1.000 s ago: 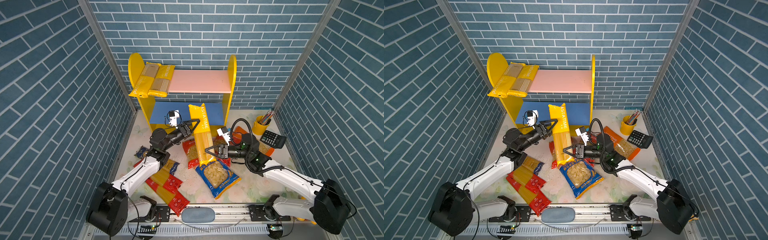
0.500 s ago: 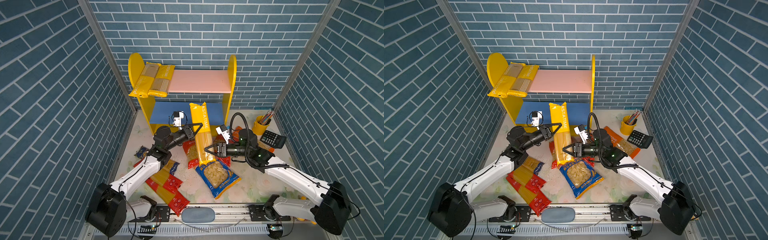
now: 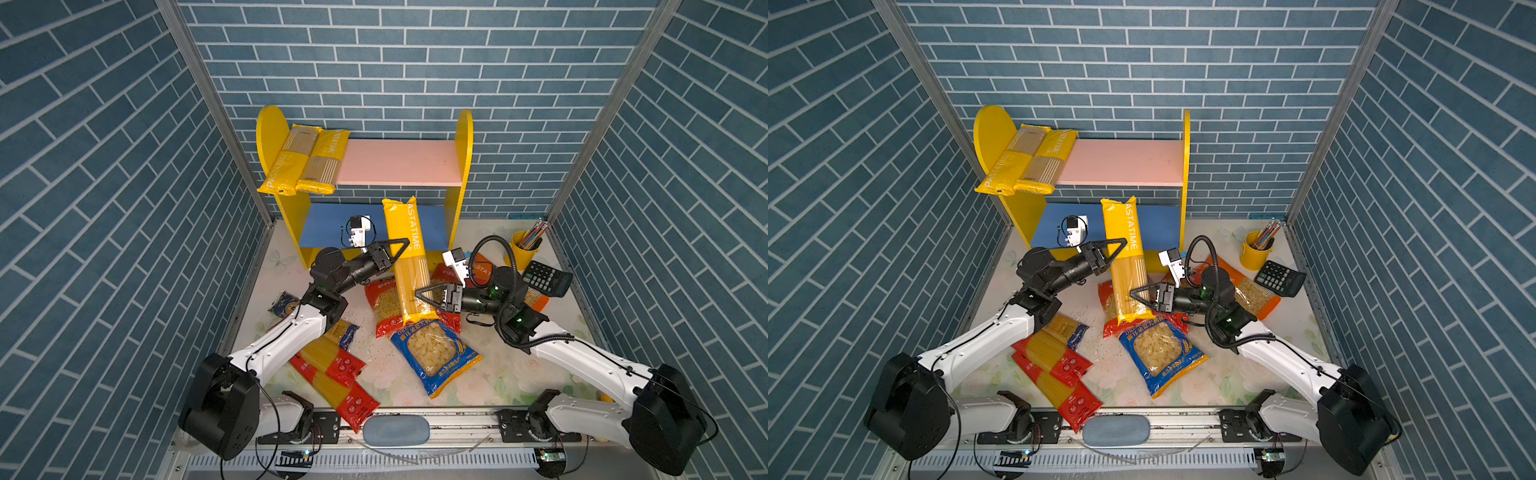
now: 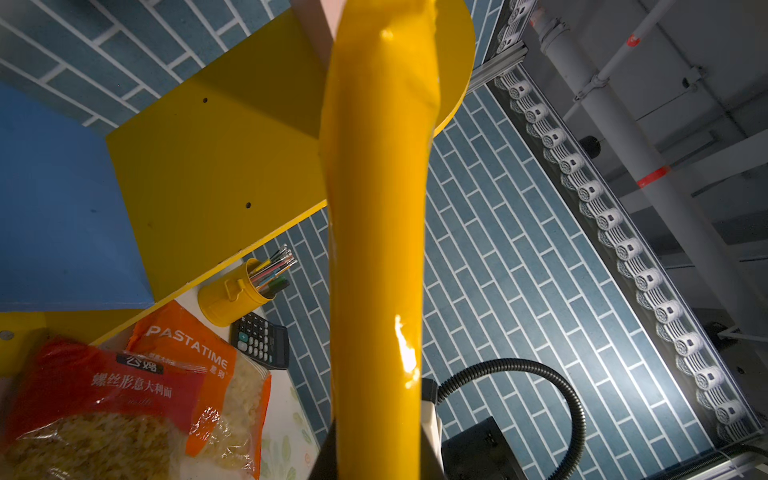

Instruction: Place and organize the pasta boxes and bags onto the shelf

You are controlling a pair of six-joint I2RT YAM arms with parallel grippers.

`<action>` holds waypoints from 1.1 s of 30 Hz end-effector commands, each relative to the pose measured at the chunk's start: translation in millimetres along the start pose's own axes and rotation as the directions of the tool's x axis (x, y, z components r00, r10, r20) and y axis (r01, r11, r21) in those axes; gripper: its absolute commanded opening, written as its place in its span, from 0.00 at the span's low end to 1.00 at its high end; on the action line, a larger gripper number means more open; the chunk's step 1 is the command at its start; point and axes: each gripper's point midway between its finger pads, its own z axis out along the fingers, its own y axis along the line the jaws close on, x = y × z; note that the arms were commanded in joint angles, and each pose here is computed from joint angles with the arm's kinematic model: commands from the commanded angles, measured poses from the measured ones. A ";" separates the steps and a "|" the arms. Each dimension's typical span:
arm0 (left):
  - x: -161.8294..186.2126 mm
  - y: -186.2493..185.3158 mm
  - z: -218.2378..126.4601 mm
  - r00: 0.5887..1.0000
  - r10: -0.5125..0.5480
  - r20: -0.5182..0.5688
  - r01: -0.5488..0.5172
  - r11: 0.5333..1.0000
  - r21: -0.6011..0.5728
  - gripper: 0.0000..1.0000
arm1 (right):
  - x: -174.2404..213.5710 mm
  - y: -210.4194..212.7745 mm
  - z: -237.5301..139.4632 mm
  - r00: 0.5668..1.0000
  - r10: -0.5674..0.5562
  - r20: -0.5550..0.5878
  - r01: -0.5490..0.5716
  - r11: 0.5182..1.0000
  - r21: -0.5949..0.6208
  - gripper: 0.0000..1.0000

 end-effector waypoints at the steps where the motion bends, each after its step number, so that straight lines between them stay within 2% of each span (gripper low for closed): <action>1: -19.1 -71.0 -6.1 0.991 0.116 0.064 -0.126 0.974 0.187 0.19 | -14.2 30.8 -1.2 0.998 -0.043 0.042 0.048 0.990 -0.129 0.43; 3: -19.3 -69.5 -7.2 0.991 0.116 0.066 -0.127 0.975 0.183 0.19 | -16.3 36.1 -0.4 0.998 -0.044 0.041 0.049 0.987 -0.151 0.38; 6: -22.8 -65.4 -10.3 0.991 0.115 0.076 -0.126 0.977 0.172 0.23 | -20.1 42.1 -0.1 0.998 -0.048 0.044 0.055 0.986 -0.158 0.25; 10: -28.5 -56.8 -17.9 0.989 0.112 0.094 -0.125 0.982 0.140 0.37 | -28.8 51.4 0.9 0.995 -0.083 0.052 0.090 0.986 -0.141 0.15; 15: -29.8 -39.5 -35.7 0.987 0.115 0.109 -0.123 0.989 0.075 0.47 | -45.3 62.2 8.5 0.992 -0.121 0.043 0.125 0.986 -0.108 0.11; 20: -33.0 -15.1 -71.2 0.981 0.120 0.154 -0.113 0.992 -0.056 0.62 | -74.6 88.7 20.4 0.988 -0.146 0.053 0.152 0.981 -0.122 0.07; 23: -28.3 -10.2 -85.3 0.978 0.133 0.157 -0.118 0.987 -0.106 0.62 | -99.3 103.6 29.9 0.987 -0.141 0.082 0.150 0.981 -0.122 0.05; 28: -27.3 -18.7 -97.7 0.973 0.148 0.175 -0.131 0.986 -0.104 0.61 | -136.1 128.3 47.1 0.984 -0.122 0.133 0.142 0.978 -0.155 0.03; 33: -32.1 -28.3 -103.5 0.968 0.161 0.195 -0.142 0.984 -0.105 0.66 | -180.7 106.2 68.6 0.977 -0.044 0.207 0.049 0.999 -0.018 0.02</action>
